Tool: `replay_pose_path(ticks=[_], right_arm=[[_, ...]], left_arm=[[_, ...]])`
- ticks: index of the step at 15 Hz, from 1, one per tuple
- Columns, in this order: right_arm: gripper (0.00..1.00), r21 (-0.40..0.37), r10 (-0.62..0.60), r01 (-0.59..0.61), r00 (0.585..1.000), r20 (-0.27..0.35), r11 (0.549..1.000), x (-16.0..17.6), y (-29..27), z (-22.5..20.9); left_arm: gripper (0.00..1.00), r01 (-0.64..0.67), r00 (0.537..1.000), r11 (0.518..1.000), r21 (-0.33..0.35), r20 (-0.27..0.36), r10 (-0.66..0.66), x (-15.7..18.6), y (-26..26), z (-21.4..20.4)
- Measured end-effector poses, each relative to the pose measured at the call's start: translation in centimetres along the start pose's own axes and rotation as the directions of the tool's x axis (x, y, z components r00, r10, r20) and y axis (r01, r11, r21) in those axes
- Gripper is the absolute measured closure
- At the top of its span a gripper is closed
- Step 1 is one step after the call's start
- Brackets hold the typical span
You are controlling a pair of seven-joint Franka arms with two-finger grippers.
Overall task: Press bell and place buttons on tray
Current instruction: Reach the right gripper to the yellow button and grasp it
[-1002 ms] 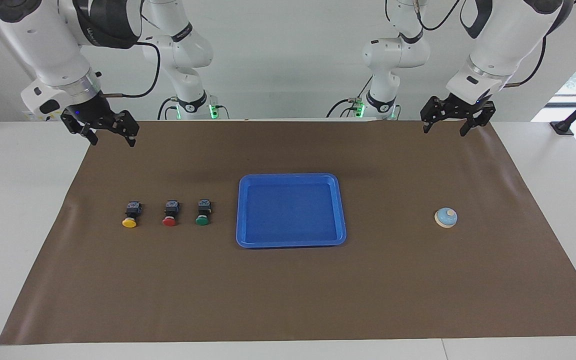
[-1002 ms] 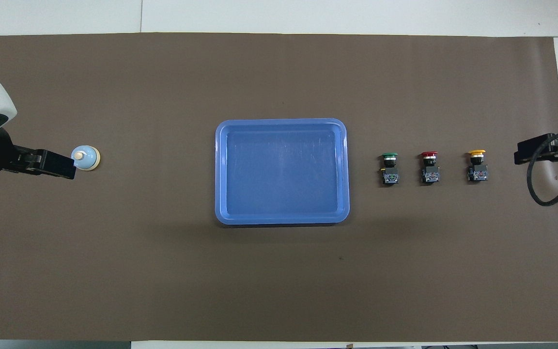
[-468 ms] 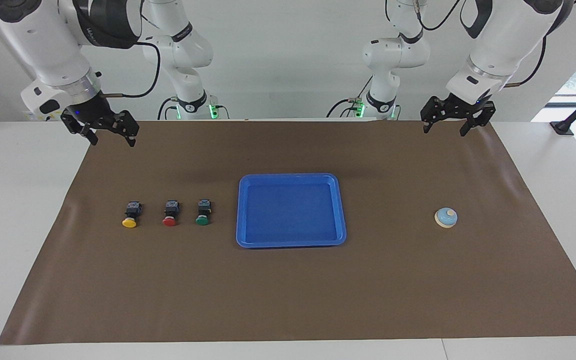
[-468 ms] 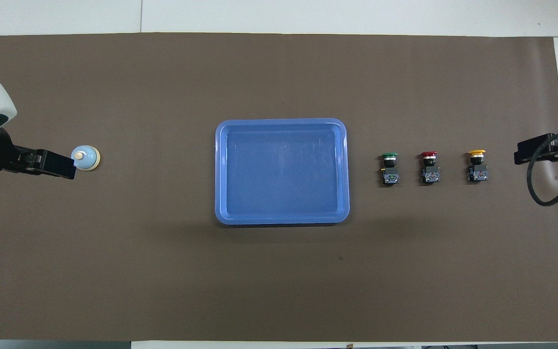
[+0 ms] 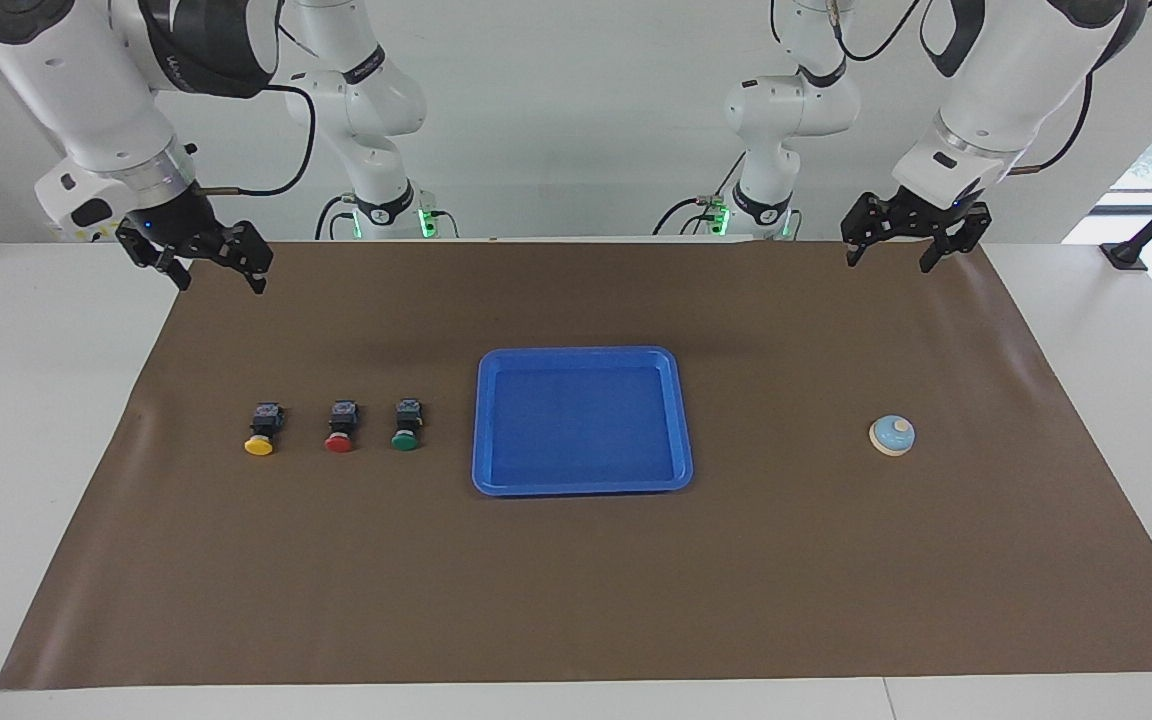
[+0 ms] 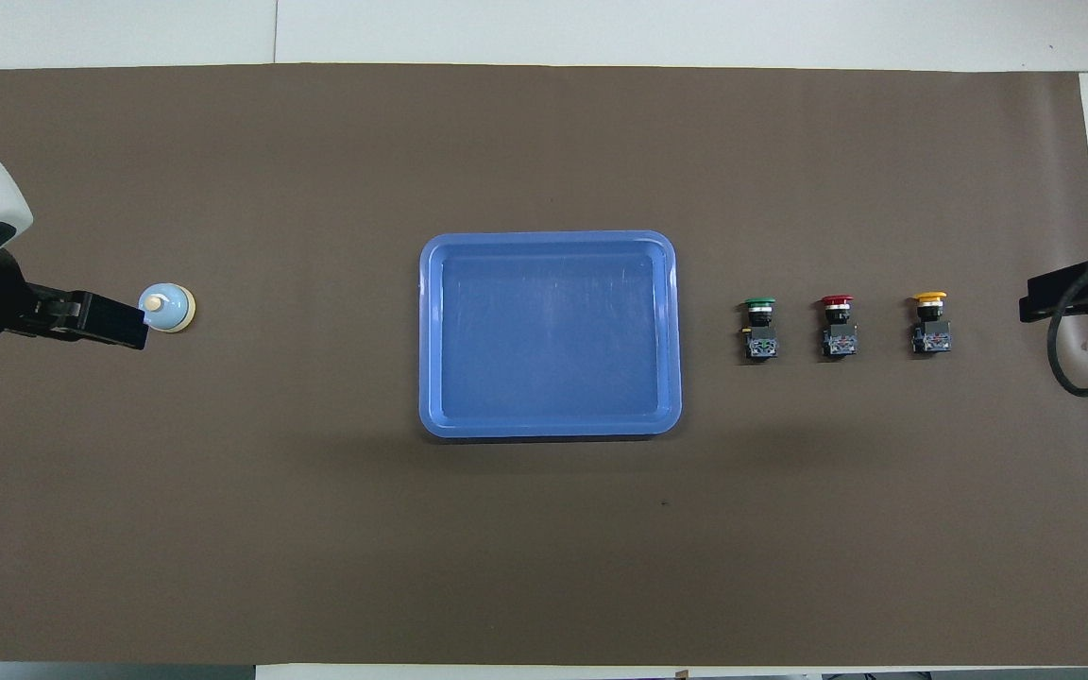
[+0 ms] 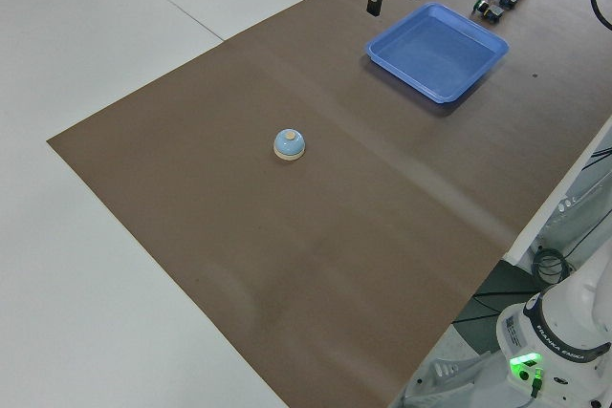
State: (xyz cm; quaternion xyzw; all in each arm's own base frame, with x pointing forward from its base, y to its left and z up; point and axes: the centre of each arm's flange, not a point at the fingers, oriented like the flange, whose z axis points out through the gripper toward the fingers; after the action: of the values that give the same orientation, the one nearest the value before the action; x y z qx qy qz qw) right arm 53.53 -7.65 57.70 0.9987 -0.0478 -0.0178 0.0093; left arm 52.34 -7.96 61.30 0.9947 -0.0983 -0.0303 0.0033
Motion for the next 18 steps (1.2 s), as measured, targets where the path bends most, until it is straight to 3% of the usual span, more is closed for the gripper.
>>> replay_pose_path(ticks=[4,9,12,18], right_arm=[[0.00,0.000,-0.029,0.029,0.999,-0.021,1.000,1.6,2.5,4.4],[0.00,-0.007,-0.060,0.059,0.995,-0.077,0.998,6.6,2.1,15.0],[0.00,-0.006,-0.079,0.079,0.993,-0.085,0.997,6.3,0.9,20.1],[0.00,0.003,-0.099,0.100,0.995,-0.022,0.995,4.2,-0.4,24.4]], left_arm=[[0.00,0.000,1.000,1.000,0.000,0.000,0.000,0.0,0.0,0.0],[0.00,0.000,1.000,1.000,0.000,0.000,0.000,0.0,0.0,0.0],[0.00,0.000,1.000,1.000,0.000,0.000,0.000,0.0,0.0,0.0],[0.00,0.000,1.000,1.000,0.000,0.000,0.000,0.0,0.0,0.0]])
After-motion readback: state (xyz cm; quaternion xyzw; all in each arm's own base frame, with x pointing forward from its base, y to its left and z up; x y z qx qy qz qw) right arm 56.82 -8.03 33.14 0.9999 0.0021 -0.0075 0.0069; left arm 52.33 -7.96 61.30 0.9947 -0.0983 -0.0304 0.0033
